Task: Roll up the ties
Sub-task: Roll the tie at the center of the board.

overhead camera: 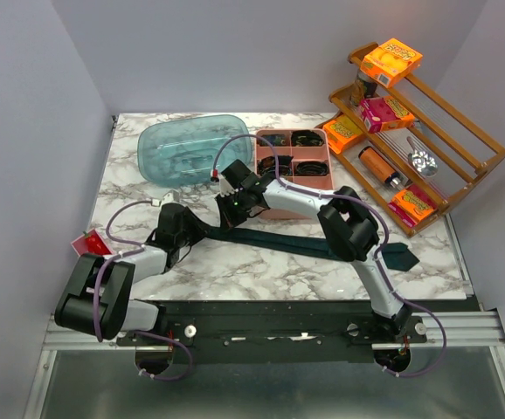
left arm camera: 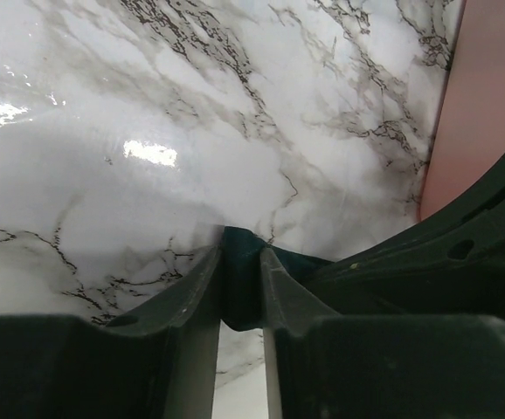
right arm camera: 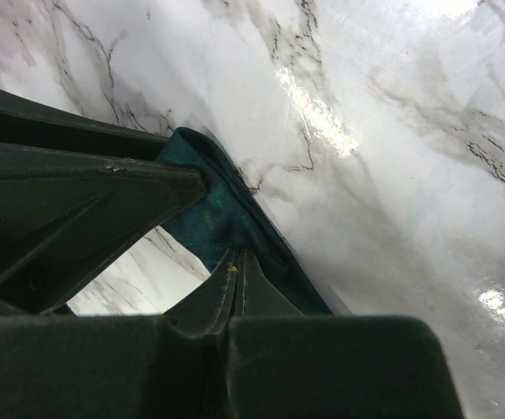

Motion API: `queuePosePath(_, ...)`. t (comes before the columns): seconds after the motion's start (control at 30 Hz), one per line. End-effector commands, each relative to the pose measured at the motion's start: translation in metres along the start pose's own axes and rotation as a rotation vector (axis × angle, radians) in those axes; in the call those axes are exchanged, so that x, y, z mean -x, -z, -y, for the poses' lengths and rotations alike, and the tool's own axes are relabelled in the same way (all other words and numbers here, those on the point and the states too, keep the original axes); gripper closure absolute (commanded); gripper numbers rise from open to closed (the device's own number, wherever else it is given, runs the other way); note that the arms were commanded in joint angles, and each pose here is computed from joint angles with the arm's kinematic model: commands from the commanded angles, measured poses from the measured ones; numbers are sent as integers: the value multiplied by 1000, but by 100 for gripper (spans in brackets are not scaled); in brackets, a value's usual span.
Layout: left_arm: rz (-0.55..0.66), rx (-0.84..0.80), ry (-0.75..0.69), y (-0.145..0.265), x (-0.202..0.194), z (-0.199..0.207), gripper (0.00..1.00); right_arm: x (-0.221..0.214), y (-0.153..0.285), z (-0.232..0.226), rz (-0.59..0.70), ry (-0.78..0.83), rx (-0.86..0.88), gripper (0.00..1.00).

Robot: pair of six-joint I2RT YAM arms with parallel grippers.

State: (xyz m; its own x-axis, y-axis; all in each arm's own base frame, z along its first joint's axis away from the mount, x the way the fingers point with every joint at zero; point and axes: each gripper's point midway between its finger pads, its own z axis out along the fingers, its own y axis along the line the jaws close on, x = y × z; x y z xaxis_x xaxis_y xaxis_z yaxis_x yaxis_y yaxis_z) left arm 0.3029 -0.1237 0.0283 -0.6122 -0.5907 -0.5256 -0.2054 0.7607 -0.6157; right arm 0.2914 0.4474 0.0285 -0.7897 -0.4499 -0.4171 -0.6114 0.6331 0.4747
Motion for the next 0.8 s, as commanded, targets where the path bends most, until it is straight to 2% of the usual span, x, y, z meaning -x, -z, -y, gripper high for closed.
queuePosePath(0.0, -21, 5, -19, 2, -5, -4, 78, -9, 0, 3, -18, 10, -15, 96)
queuePosePath(0.17, 9, 9, -81, 9, 10, 5, 93, -4, 1, -4, -13, 20, 14, 96)
queuePosePath(0.37, -2, 43, -150, 19, 16, 14, 100, 5, -2, -13, -5, 21, 56, 96)
queuePosePath(0.77, 28, 149, -268, 24, 27, 24, 100, 19, -9, -13, 8, 23, 45, 96)
